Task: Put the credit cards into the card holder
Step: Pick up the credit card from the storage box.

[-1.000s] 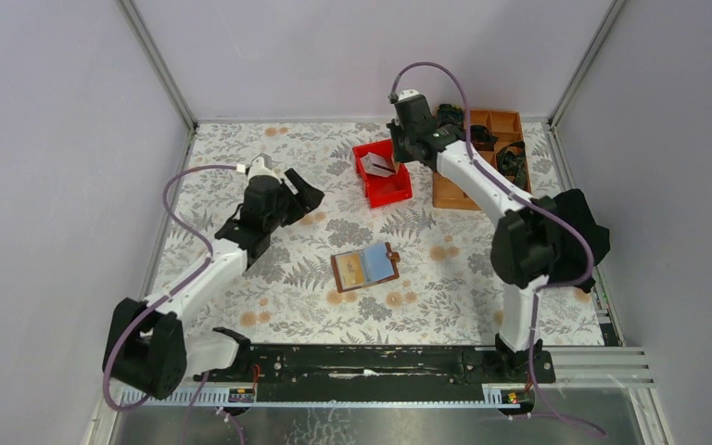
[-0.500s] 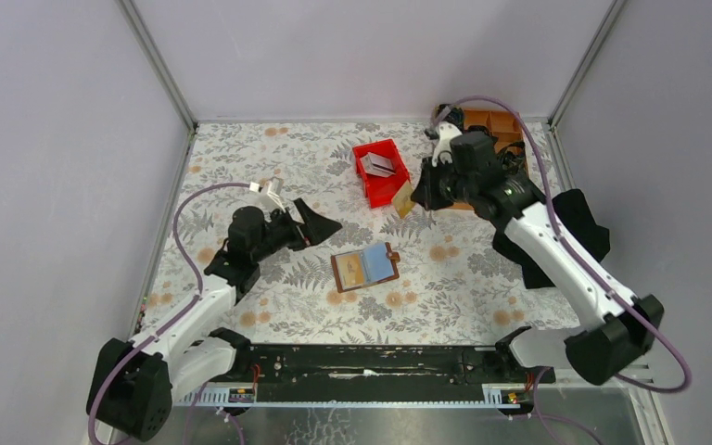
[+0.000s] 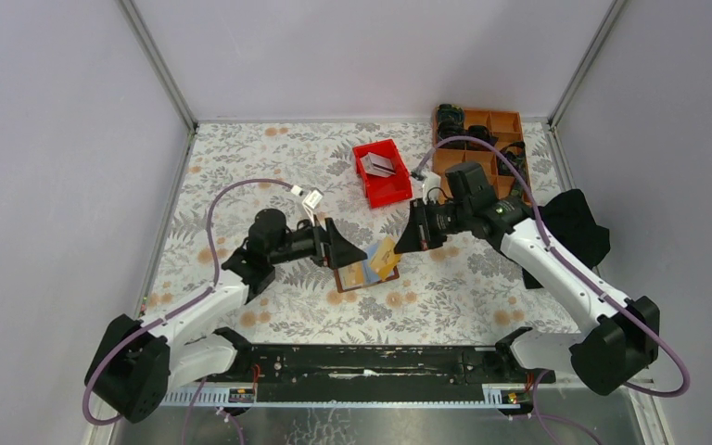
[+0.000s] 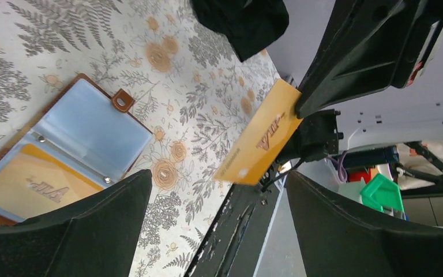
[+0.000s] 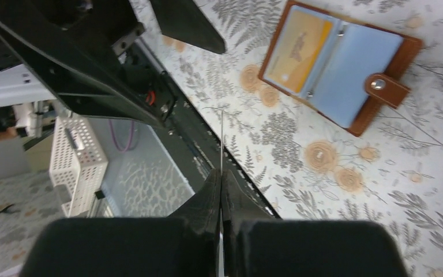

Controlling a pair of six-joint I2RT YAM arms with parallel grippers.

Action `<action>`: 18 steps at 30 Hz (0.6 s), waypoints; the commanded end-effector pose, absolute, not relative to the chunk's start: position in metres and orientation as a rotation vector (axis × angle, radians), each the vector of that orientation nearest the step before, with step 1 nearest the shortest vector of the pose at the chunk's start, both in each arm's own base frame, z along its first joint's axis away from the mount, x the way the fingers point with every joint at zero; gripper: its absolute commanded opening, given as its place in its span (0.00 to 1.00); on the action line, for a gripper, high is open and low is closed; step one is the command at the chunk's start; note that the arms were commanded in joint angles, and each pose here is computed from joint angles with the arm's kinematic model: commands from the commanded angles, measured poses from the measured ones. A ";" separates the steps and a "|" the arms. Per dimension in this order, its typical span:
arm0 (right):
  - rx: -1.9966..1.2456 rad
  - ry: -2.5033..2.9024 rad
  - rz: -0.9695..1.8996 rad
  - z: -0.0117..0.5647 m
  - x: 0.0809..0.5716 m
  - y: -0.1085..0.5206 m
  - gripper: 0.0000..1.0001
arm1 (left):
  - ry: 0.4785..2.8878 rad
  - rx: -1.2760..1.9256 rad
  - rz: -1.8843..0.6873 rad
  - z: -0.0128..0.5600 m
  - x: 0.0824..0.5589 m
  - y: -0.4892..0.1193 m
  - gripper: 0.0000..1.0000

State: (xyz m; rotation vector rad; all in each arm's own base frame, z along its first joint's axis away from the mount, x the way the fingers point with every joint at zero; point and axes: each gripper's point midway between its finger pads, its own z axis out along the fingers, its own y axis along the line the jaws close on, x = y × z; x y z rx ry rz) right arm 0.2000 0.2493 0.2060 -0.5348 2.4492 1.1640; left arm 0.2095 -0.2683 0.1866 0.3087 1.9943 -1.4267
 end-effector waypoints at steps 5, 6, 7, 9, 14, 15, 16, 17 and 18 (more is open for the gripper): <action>-0.648 2.391 1.499 0.227 0.182 0.276 0.00 | 1.911 0.498 -1.517 0.200 0.202 -0.286 0.92; -0.652 2.396 1.512 0.226 0.182 0.277 0.00 | 1.907 0.505 -1.535 0.200 0.201 -0.288 0.92; -0.658 2.400 1.530 0.224 0.181 0.278 0.00 | 1.908 0.512 -1.552 0.199 0.200 -0.289 0.91; -0.663 2.412 1.556 0.220 0.180 0.280 0.00 | 1.910 0.528 -1.579 0.197 0.200 -0.292 0.88; -0.660 2.437 1.601 0.211 0.182 0.285 0.00 | 1.902 0.568 -1.655 0.197 0.195 -0.298 0.79; -0.654 2.437 1.608 0.210 0.184 0.286 0.00 | 1.905 0.572 -1.663 0.196 0.195 -0.299 0.77; -0.651 2.438 1.616 0.209 0.185 0.287 0.00 | 1.908 0.578 -1.669 0.196 0.195 -0.299 0.75; -0.647 2.440 1.623 0.208 0.186 0.288 0.00 | 1.909 0.583 -1.673 0.195 0.194 -0.300 0.72; -0.643 2.442 1.624 0.207 0.187 0.289 0.00 | 1.914 0.587 -1.679 0.194 0.194 -0.300 0.69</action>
